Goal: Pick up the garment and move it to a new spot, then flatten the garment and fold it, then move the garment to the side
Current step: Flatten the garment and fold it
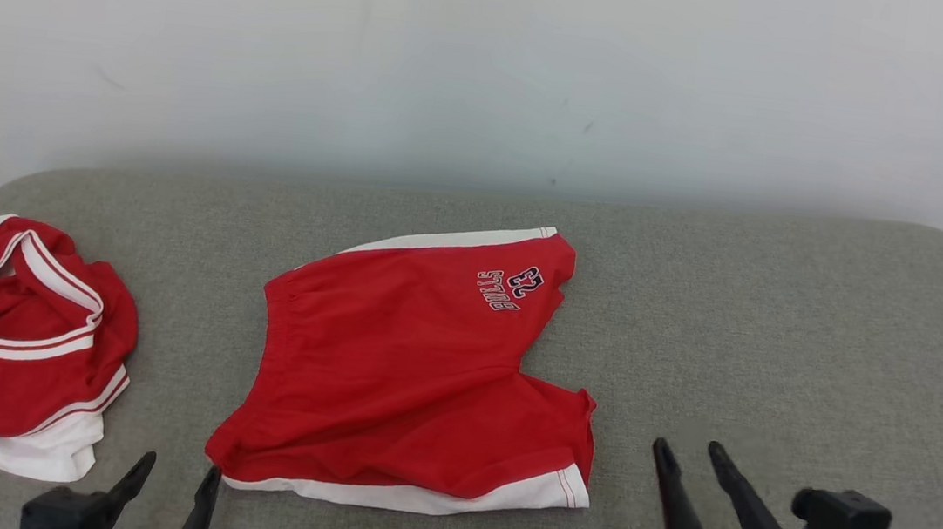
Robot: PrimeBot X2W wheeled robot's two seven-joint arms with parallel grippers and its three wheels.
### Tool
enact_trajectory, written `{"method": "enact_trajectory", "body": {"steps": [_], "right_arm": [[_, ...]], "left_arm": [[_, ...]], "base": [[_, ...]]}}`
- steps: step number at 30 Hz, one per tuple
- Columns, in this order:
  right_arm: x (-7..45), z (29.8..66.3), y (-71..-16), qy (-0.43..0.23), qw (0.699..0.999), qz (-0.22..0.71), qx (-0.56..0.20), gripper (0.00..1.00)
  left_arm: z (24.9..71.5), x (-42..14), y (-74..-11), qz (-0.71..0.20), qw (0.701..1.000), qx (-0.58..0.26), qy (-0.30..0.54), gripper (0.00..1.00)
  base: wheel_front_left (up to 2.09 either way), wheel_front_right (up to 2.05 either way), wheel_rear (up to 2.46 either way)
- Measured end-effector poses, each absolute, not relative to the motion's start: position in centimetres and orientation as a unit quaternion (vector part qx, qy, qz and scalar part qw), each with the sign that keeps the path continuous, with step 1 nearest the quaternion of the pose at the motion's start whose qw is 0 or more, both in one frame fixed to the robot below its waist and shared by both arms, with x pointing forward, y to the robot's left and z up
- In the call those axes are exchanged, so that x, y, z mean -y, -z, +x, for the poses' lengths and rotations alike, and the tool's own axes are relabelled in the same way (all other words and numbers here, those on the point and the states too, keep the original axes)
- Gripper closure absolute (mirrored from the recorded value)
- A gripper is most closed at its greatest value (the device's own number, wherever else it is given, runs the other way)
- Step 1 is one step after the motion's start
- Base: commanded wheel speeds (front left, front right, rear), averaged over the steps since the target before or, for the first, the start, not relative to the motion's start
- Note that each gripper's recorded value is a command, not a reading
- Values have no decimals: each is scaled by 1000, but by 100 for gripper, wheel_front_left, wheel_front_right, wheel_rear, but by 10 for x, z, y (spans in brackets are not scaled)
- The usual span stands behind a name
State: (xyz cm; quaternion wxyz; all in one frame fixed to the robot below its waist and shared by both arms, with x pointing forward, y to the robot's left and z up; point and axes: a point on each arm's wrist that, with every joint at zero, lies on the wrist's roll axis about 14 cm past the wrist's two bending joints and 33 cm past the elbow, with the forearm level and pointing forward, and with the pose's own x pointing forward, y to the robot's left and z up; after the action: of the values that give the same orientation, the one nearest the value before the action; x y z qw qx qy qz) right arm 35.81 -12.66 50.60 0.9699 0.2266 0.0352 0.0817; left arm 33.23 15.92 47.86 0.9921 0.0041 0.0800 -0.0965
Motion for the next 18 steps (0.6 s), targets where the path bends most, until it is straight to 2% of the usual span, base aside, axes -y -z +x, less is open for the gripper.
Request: {"method": "enact_trajectory", "body": {"steps": [9,18], "right_arm": [[77,370,-497,-208,964,113,-118,0],[70,378,-458,-236,945,58,-217,0]], "left_arm": [[344,-156,-449,87,964,-161,193,0],[370,-158,-428,111,949,-211,206,0]], "base": [[0,0,0],[0,0,0]]}}
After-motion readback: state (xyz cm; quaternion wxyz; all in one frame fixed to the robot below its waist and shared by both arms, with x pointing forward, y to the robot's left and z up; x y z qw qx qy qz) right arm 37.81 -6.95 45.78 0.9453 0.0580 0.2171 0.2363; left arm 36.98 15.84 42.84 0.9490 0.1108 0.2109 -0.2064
